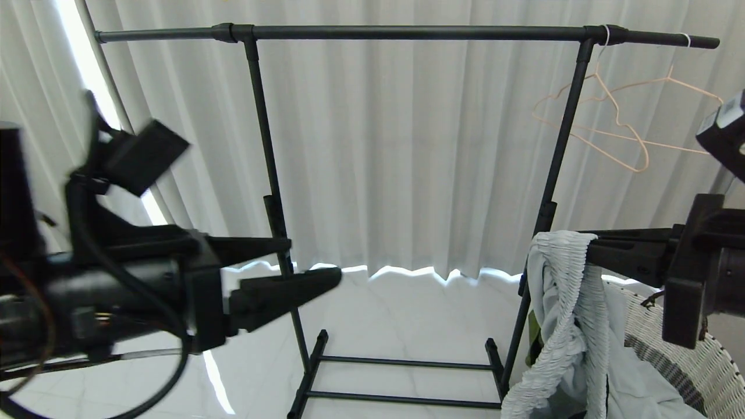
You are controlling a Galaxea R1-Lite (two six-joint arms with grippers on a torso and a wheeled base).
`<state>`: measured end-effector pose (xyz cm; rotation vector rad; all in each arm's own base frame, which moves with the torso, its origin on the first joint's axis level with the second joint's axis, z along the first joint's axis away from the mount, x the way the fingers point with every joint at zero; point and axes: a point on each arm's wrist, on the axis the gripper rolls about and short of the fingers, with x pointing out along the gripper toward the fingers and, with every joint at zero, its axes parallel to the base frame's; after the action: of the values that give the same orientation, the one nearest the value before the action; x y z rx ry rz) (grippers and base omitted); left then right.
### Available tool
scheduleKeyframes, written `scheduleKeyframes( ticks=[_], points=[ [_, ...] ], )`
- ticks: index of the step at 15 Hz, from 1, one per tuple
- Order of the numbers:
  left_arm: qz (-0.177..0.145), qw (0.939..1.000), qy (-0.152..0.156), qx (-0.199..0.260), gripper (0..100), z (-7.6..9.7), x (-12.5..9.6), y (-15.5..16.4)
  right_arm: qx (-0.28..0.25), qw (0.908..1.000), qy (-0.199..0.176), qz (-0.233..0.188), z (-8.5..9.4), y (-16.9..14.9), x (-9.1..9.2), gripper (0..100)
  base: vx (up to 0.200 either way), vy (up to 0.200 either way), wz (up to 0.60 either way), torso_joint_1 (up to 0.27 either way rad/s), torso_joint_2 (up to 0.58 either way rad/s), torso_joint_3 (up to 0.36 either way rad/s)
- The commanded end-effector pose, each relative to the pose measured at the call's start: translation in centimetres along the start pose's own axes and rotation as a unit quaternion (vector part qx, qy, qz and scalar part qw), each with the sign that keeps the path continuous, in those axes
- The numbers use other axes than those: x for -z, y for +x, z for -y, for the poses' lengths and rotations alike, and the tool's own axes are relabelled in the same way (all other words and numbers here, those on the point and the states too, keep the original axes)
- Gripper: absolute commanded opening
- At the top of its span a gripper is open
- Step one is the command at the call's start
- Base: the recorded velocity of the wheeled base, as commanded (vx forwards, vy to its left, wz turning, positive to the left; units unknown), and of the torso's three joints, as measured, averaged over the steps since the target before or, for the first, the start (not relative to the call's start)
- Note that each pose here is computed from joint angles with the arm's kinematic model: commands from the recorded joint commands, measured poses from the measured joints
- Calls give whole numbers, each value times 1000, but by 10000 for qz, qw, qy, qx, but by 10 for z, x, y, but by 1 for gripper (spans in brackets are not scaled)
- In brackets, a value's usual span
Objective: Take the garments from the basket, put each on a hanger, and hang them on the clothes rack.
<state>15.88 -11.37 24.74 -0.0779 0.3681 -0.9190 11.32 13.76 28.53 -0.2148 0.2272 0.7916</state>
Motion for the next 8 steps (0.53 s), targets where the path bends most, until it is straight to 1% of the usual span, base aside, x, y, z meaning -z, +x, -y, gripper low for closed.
scheduleKeyframes(
  ticks=[1,3,4,6,8],
  points=[
    [-1192,9917,-339,348,100,15,33,81,7,10000,64,4,1,1,-1,0,0,0,0,0,0,0],
    [-1546,9862,-331,496,100,22,53,109,17,10000,83,42,1,-1,-2,0,0,0,0,0,0,0],
    [-1591,9854,-326,515,100,22,57,115,19,9999,86,65,1,-1,-3,0,0,0,0,0,0,0],
    [-1690,9840,-255,503,100,25,75,143,24,9996,106,255,1,-2,-7,0,0,0,0,0,0,0],
    [-1726,9837,-64,495,100,42,87,156,22,9994,112,324,1,-4,-8,0,0,0,0,0,0,0]
  ],
)
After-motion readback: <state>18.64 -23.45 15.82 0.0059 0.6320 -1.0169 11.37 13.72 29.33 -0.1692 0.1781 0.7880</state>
